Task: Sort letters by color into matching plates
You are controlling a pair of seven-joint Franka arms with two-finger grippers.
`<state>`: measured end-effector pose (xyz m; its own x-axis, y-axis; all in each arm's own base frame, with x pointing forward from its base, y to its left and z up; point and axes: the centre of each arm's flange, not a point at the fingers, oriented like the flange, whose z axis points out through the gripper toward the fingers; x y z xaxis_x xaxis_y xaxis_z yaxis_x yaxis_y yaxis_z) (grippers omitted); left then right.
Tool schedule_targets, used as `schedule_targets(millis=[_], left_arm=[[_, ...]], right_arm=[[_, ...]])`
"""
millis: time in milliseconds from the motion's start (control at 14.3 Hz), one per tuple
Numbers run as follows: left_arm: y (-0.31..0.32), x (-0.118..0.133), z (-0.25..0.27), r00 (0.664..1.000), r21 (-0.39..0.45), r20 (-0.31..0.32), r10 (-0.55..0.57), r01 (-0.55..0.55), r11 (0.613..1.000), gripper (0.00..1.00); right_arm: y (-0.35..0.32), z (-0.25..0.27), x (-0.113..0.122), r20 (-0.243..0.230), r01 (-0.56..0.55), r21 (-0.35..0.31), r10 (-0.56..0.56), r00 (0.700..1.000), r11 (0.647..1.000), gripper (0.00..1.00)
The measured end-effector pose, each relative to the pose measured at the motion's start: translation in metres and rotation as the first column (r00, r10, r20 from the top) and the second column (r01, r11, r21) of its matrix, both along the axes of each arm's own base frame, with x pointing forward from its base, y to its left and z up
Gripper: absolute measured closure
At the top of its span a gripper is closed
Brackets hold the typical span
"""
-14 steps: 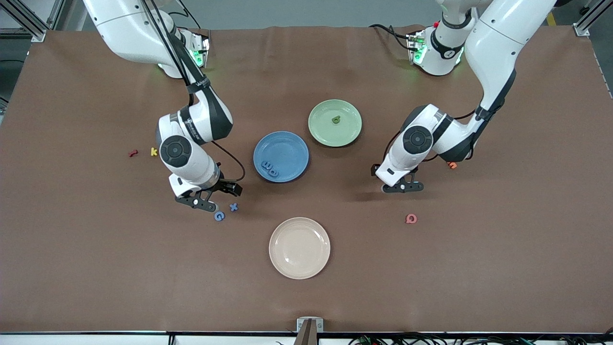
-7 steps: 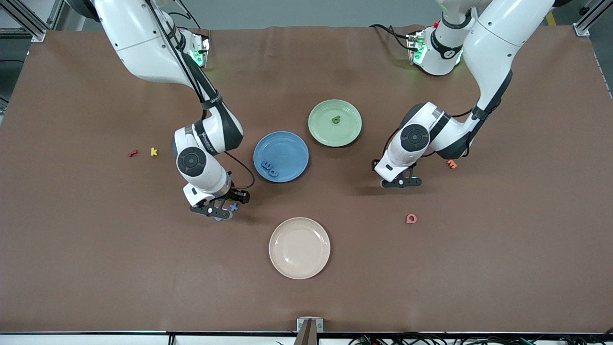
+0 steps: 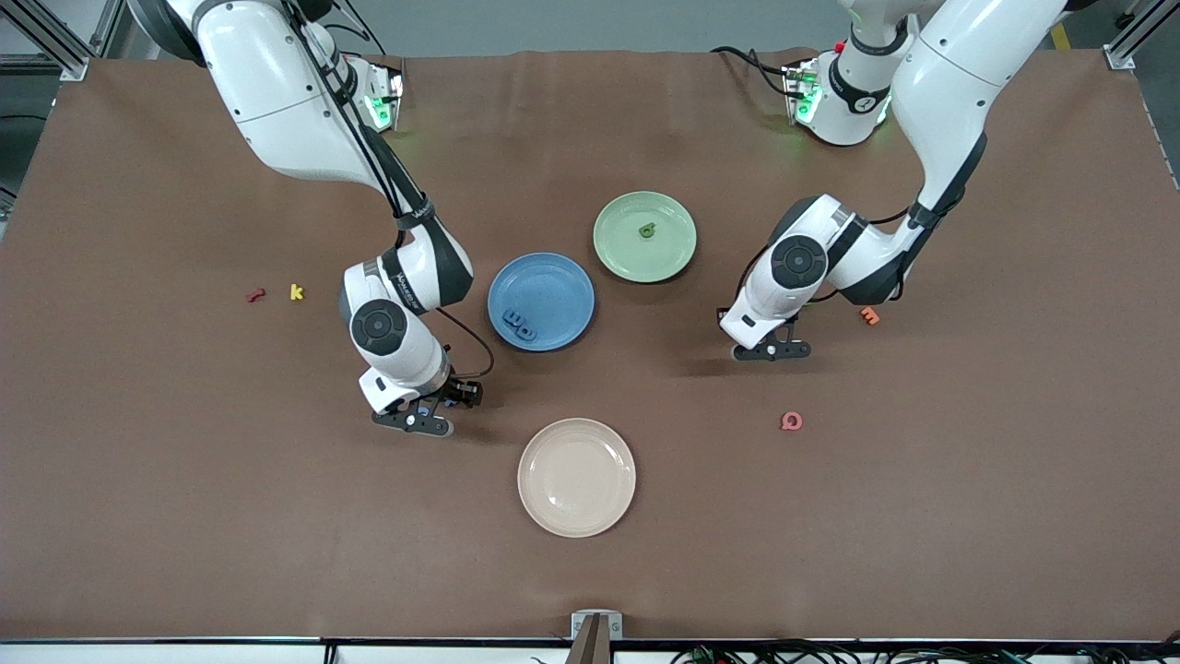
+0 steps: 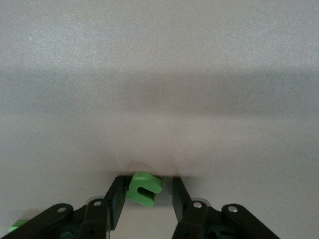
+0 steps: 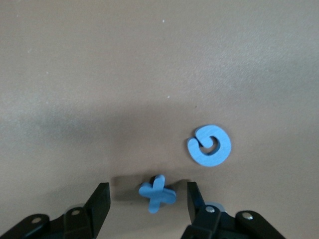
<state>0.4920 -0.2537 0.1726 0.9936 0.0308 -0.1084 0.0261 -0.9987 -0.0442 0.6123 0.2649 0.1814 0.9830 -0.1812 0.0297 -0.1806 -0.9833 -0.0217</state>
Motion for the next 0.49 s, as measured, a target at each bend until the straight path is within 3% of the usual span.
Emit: schedule_targets(millis=[70,209,279,418,488], left_arm=[[0.0007,0.0005,0.0005,1.0,0.0,0.001,0.002,-0.002,1.0,0.59],[0.003,0.0017,0.0009,1.0,0.0,0.002,0.007,-0.007,1.0,0.63],[0.0038,0.0022,0.001,1.0,0.0,0.002,0.009,-0.009,1.0,0.63],[0.0067,0.0046,0.0038,1.0,-0.001,0.008,0.015,-0.015,1.0,0.67],[0.0098,0.0065,0.0039,1.0,-0.002,0.009,0.022,-0.022,1.0,0.69]], right_arm=[[-0.0024,-0.0003,0.0012,0.0,-0.003,-0.001,0.003,1.0,1.0,0.31],[-0.0044,-0.0011,0.0019,-0.001,-0.004,-0.002,0.004,1.0,1.0,0.49],[-0.0044,-0.0017,0.0017,-0.001,-0.004,-0.002,0.004,1.0,1.0,0.49],[-0.0046,-0.0028,0.0015,-0.003,-0.004,-0.003,0.004,1.0,1.0,0.61],[-0.0045,-0.0027,0.0015,-0.003,-0.005,-0.003,0.005,1.0,1.0,0.61]])
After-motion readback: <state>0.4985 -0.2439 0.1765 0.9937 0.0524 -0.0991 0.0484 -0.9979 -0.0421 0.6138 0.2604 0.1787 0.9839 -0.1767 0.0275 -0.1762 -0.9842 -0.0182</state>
